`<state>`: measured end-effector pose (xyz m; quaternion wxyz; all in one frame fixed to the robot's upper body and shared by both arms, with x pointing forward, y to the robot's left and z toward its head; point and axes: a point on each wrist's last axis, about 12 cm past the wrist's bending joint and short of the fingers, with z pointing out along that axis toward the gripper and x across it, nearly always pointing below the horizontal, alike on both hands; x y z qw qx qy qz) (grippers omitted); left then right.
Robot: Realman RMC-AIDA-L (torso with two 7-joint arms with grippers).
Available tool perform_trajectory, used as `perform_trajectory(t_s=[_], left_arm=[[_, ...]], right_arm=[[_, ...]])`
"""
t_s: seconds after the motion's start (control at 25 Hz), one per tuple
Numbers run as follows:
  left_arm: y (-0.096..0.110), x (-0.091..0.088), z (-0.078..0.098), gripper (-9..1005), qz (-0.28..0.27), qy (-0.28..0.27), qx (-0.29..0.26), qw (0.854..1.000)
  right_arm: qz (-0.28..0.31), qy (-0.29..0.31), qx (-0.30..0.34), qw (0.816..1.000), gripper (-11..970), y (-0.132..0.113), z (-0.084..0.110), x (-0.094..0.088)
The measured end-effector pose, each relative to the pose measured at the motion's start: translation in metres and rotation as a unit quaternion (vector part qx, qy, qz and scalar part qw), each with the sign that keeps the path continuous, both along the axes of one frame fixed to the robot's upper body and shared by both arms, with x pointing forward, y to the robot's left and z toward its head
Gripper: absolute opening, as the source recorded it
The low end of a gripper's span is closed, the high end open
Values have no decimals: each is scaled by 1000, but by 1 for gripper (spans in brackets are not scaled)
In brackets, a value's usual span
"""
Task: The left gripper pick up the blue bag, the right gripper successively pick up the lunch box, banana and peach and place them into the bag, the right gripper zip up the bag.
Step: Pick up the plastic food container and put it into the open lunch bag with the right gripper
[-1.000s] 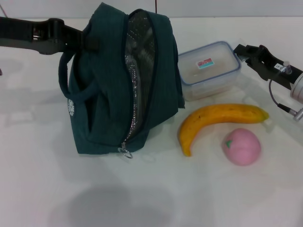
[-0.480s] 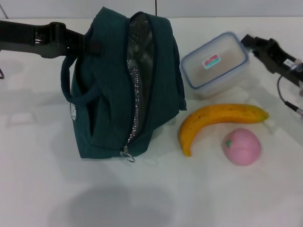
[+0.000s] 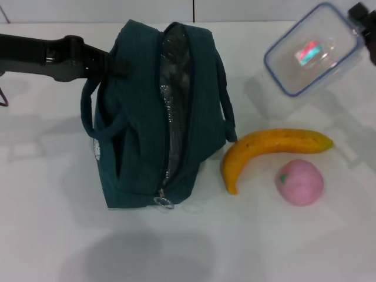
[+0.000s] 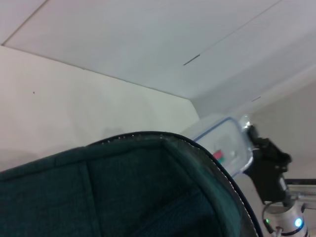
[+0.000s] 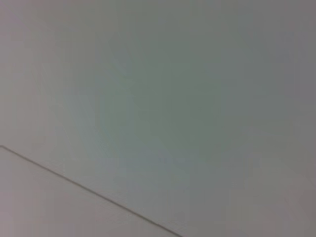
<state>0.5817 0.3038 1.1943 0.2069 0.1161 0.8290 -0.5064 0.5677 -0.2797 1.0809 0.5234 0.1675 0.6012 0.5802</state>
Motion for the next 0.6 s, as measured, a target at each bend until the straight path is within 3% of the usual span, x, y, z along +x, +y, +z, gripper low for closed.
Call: perform_trajectory(t_s=[0.32,0.6], left_arm=[[-1,-1,-2,39,0,2,-2,1000],[-1,-1,-2,39,0,3,-3,1000]], right_arm=[[20,-28,61,998,100,-3,13,-6],[90,-84,118,985,108,22,47,8]])
